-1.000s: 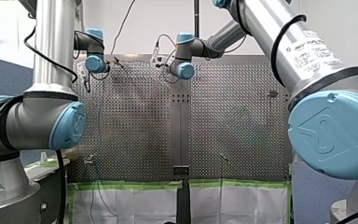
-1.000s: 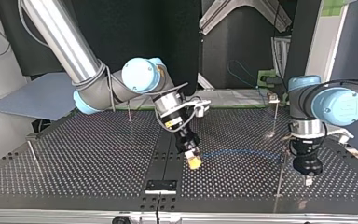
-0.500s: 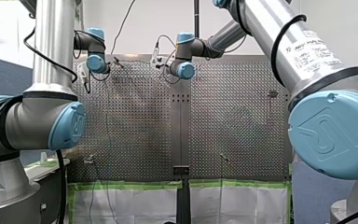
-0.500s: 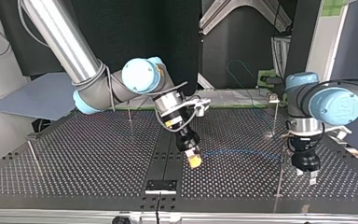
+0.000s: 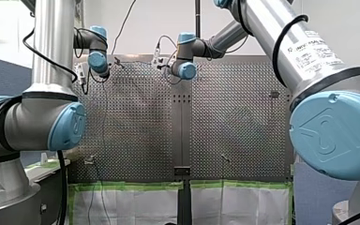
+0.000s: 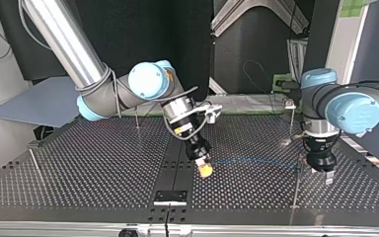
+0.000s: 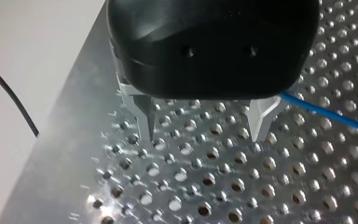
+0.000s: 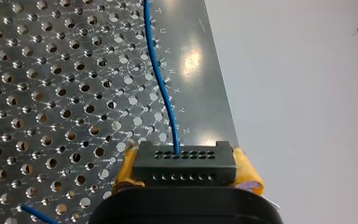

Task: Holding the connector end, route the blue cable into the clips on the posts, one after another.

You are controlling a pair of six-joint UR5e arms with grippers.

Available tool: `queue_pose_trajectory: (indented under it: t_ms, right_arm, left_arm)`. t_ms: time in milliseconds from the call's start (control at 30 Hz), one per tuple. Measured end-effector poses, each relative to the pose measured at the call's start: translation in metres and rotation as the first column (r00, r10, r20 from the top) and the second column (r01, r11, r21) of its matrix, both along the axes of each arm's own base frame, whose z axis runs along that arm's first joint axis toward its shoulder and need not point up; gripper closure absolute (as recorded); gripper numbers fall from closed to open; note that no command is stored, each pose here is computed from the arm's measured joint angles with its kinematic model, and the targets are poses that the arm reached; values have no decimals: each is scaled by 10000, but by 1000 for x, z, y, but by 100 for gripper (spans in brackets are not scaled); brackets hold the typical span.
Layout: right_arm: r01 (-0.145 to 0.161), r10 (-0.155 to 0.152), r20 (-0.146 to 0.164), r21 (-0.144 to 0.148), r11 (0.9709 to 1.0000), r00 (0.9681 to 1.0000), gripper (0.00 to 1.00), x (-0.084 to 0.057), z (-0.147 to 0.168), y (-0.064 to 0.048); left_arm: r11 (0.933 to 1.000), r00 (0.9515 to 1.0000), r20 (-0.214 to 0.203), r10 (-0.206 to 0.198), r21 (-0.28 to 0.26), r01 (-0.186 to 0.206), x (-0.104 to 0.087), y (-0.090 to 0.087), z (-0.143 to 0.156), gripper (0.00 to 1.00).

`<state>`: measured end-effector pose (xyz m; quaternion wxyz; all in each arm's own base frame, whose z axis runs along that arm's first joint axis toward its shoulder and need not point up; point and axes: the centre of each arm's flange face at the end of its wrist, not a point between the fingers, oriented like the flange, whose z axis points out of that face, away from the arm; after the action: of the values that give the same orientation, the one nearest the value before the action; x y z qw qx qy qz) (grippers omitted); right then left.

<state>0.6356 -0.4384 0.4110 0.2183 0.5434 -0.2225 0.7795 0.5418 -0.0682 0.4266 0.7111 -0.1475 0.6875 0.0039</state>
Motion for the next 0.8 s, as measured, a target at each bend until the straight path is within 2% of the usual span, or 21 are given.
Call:
queue_pose_trajectory:
  t_ms: [267, 500, 700, 800]
  right_arm:
    - [17, -17, -2, -13, 10000, 10000, 100, 0, 0, -1]
    - [32, -32, -21, -23, 10000, 10000, 100, -1, 0, -1]
    - [47, -47, -20, -35, 10000, 10000, 100, -1, 0, -2]
    - [44, -44, -24, -37, 10000, 10000, 100, -1, 0, -2]
  left_arm:
    - [9966, 9998, -206, -47, -825, 30, -27, -4, 16, 0]
    - [9863, 9964, -798, -295, -1640, 160, -57, -10, 4, 0]
    - [9810, 9954, -835, -463, -1919, 296, -84, -16, 0, 0]
    - [9810, 9954, -773, -563, -1898, 408, -96, -20, 6, 0]
